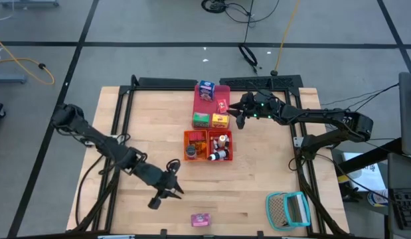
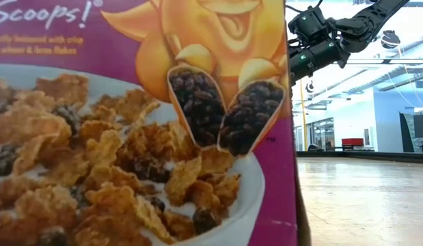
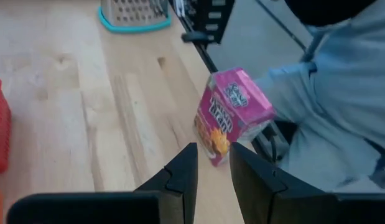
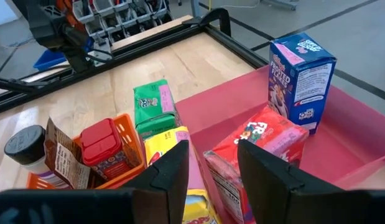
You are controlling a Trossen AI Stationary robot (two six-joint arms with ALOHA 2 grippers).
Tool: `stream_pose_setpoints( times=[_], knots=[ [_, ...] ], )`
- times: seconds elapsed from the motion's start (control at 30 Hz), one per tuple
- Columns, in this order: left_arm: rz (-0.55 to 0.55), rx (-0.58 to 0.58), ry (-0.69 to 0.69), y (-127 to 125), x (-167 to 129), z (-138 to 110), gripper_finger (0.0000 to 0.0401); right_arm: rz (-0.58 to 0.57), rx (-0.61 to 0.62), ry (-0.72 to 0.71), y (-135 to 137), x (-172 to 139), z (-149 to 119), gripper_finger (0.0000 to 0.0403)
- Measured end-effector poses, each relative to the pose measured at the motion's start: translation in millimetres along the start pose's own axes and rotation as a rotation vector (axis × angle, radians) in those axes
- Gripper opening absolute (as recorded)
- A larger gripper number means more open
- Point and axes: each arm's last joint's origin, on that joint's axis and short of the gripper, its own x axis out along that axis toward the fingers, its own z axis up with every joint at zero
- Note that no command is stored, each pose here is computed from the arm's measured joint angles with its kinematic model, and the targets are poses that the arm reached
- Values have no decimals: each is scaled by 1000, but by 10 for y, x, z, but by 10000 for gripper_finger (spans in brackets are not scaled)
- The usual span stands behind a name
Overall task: Pick & Place Kitchen Items
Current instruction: Put the pink raisin bran box into the pink bin
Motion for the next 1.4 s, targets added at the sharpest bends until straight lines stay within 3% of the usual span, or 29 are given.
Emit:
stream_pose_setpoints(
  times=[0.23,0.53,0.73,1.0,1.4],
  knots=[
    [-8,-62,-125,-113,111,-112,93,-1,0,0,0,0,0,132],
    [-32,-133,-107,-129,451,-284,94,-1,-1,0,0,0,0,132],
    [-68,-189,-90,-197,527,-344,139,-1,0,2,-1,0,-2,132],
    [-54,-172,-105,-297,650,-434,207,-2,0,1,-1,0,-1,132],
    [-18,-217,-106,-263,910,-607,220,-2,0,1,-1,0,-1,132]
  ],
)
